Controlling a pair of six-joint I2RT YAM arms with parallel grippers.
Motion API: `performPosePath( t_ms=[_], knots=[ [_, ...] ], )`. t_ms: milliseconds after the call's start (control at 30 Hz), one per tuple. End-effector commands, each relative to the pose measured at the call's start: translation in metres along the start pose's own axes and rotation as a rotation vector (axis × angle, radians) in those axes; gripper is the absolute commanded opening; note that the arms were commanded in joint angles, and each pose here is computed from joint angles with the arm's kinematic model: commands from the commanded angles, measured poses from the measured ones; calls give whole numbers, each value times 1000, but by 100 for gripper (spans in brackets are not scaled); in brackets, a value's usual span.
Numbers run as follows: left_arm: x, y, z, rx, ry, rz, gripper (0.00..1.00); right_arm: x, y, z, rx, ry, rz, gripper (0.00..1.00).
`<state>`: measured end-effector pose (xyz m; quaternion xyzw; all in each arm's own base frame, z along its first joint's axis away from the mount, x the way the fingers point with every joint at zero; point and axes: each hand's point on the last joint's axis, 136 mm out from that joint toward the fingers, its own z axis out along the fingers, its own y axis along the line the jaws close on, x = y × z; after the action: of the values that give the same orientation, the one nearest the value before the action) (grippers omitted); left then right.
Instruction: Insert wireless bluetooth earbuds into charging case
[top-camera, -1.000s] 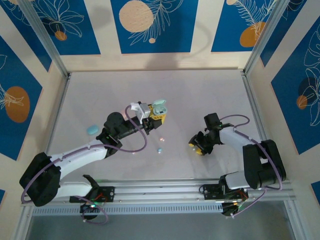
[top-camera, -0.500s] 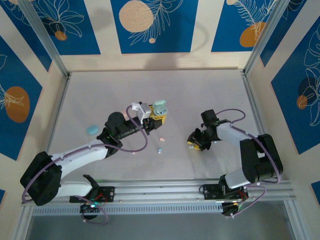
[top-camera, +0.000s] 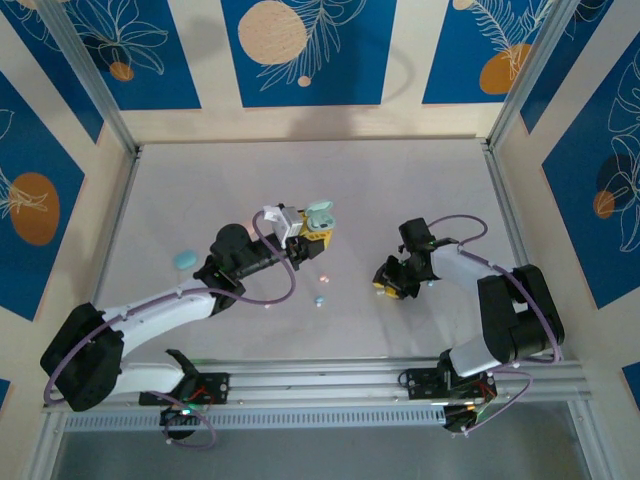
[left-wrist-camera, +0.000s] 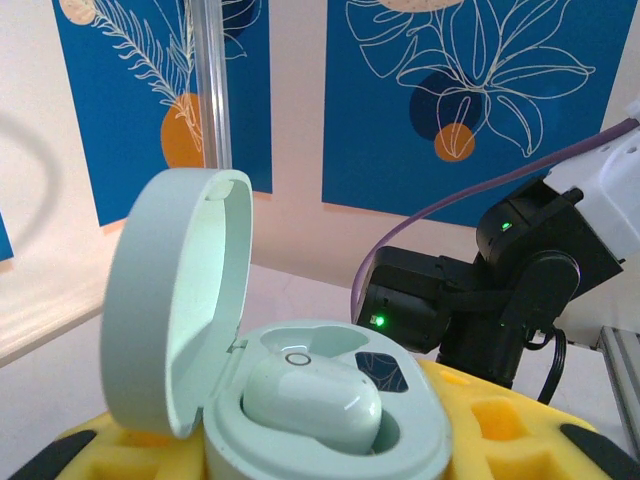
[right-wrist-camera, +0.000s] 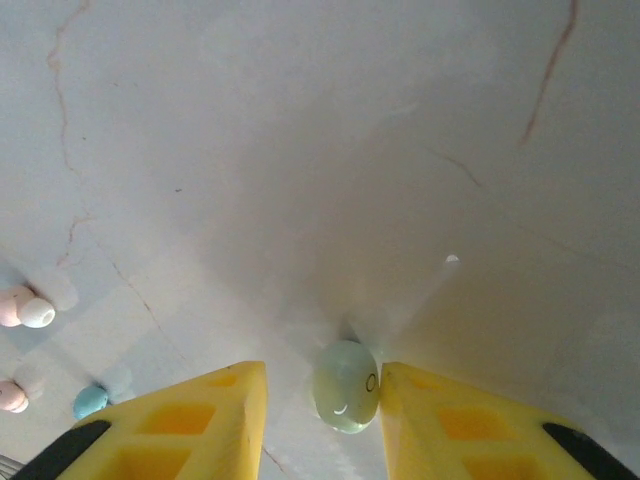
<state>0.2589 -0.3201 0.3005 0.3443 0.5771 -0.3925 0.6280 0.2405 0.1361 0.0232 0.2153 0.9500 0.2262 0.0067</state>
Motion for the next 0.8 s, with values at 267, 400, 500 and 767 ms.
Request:
performPosePath(
  t_ms=[267, 400, 500, 767],
  knots=[
    [-10, -5, 0, 18, -30, 0, 29, 1, 7, 7, -48, 13, -42, 29],
    [-10, -5, 0, 18, -30, -1, 29, 3, 9, 10, -61, 27, -50, 29],
    [-10, -5, 0, 18, -29, -2, 29, 2, 10, 10, -59, 31, -57, 30],
    [-9, -5, 0, 16, -28, -2, 29, -3, 11, 7, -38, 13, -102, 35]
  ],
)
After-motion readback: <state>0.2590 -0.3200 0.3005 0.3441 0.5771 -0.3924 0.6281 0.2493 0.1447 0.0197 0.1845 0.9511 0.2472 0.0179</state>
